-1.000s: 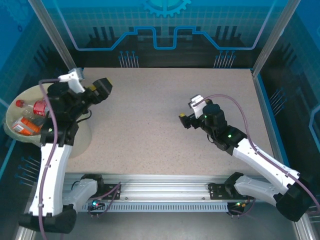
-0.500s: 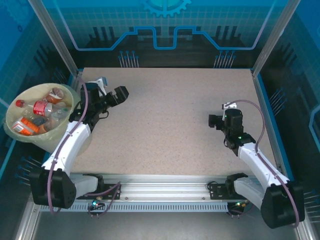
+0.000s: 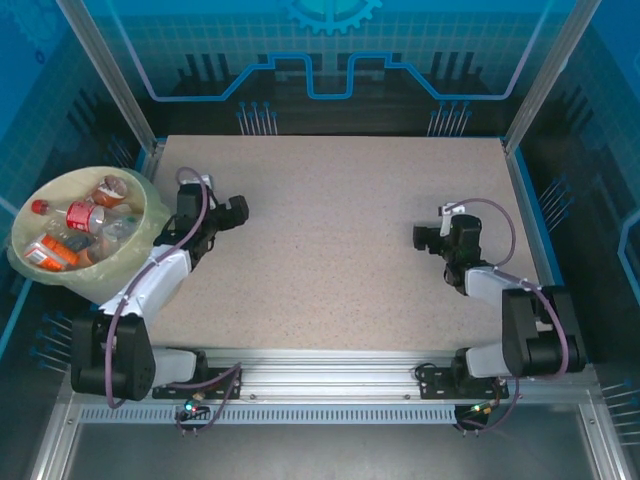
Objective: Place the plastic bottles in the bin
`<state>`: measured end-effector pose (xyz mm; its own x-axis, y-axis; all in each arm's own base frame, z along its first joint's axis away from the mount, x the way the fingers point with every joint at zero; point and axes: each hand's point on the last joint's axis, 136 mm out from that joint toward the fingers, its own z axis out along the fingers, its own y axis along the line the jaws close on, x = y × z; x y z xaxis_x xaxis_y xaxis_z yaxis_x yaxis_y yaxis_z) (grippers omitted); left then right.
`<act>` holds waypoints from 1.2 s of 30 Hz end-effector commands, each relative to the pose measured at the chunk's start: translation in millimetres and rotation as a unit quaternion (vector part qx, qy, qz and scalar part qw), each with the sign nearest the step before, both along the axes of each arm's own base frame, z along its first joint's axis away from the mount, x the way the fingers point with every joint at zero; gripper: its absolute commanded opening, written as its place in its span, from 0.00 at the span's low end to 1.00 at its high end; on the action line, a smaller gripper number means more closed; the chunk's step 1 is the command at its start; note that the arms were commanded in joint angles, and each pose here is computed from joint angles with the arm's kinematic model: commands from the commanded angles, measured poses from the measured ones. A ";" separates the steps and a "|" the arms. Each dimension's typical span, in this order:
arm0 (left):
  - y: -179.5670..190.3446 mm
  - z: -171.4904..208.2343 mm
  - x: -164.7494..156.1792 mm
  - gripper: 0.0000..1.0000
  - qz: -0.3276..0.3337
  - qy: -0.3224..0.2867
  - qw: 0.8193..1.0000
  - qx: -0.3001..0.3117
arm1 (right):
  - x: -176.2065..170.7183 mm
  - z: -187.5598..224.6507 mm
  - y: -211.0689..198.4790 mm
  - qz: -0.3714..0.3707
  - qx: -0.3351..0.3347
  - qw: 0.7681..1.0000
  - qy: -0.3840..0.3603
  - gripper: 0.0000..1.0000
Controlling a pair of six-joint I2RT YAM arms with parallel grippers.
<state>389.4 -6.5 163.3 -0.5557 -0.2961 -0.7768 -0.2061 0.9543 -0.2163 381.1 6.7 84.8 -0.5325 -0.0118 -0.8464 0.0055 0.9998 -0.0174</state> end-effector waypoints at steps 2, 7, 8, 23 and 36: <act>17.7 -16.6 -2.9 0.99 0.002 0.021 0.998 0.056 | 15.4 14.0 23.4 0.071 -0.011 0.993 -0.088 1.00; 17.3 -28.9 -3.1 0.99 0.001 -0.021 0.999 0.049 | 16.3 9.0 23.4 0.070 -0.009 0.994 -0.078 1.00; 15.6 -31.2 -3.0 0.99 -0.003 -0.036 0.998 0.047 | 16.3 9.4 23.3 0.071 -0.006 0.994 -0.080 1.00; 11.3 -65.7 -1.0 0.99 -0.048 -0.167 0.982 0.080 | 16.3 9.1 23.5 0.070 -0.010 0.994 -0.079 1.00; 24.8 -65.6 4.6 0.99 0.009 -0.149 0.982 0.113 | 16.8 9.9 23.8 0.070 -0.009 0.994 -0.080 1.00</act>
